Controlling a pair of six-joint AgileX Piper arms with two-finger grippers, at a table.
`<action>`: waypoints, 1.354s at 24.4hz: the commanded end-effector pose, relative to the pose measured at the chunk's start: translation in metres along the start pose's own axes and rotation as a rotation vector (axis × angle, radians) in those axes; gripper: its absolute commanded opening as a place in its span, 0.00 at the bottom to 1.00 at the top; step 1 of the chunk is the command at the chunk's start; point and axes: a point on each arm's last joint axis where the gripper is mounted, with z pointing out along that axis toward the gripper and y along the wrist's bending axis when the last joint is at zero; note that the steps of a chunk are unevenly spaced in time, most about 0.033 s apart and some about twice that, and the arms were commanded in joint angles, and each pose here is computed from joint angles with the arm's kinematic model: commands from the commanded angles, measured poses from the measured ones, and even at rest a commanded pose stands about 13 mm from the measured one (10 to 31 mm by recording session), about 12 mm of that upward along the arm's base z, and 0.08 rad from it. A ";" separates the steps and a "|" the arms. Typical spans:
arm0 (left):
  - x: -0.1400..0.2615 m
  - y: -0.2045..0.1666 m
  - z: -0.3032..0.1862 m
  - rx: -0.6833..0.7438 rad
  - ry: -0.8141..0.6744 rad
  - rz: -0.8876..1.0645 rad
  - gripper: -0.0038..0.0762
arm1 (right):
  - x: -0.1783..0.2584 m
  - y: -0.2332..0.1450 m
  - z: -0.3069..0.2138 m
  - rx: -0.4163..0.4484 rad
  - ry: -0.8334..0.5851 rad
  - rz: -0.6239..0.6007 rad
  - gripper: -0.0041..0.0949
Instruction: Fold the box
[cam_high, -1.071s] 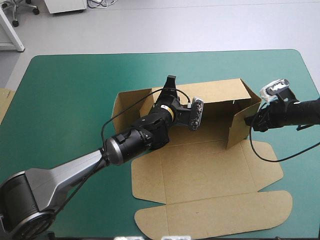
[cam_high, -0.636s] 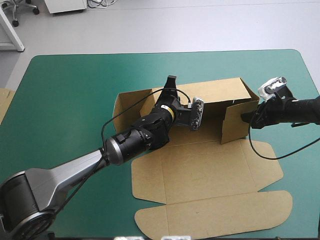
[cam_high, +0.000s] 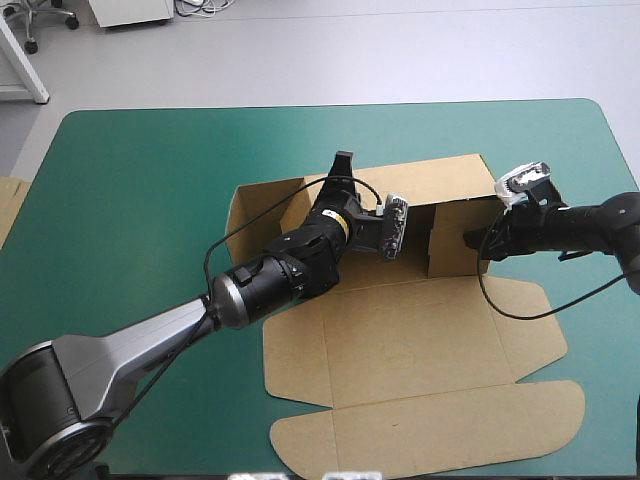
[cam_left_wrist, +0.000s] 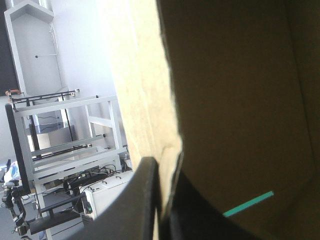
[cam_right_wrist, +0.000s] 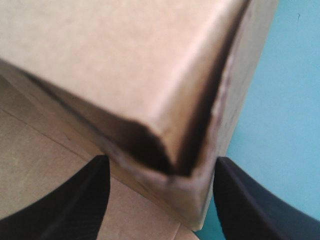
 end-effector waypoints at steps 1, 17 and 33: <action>-0.008 0.010 -0.012 -0.031 -0.093 -0.062 0.04 | -0.014 -0.001 -0.011 0.080 -0.089 -0.008 0.58; -0.008 0.011 -0.012 -0.033 -0.099 -0.062 0.04 | -0.018 0.001 -0.011 0.058 -0.138 -0.053 0.02; -0.014 0.027 -0.054 -0.093 -0.224 -0.126 0.61 | -0.020 0.003 -0.011 0.038 -0.156 -0.020 0.02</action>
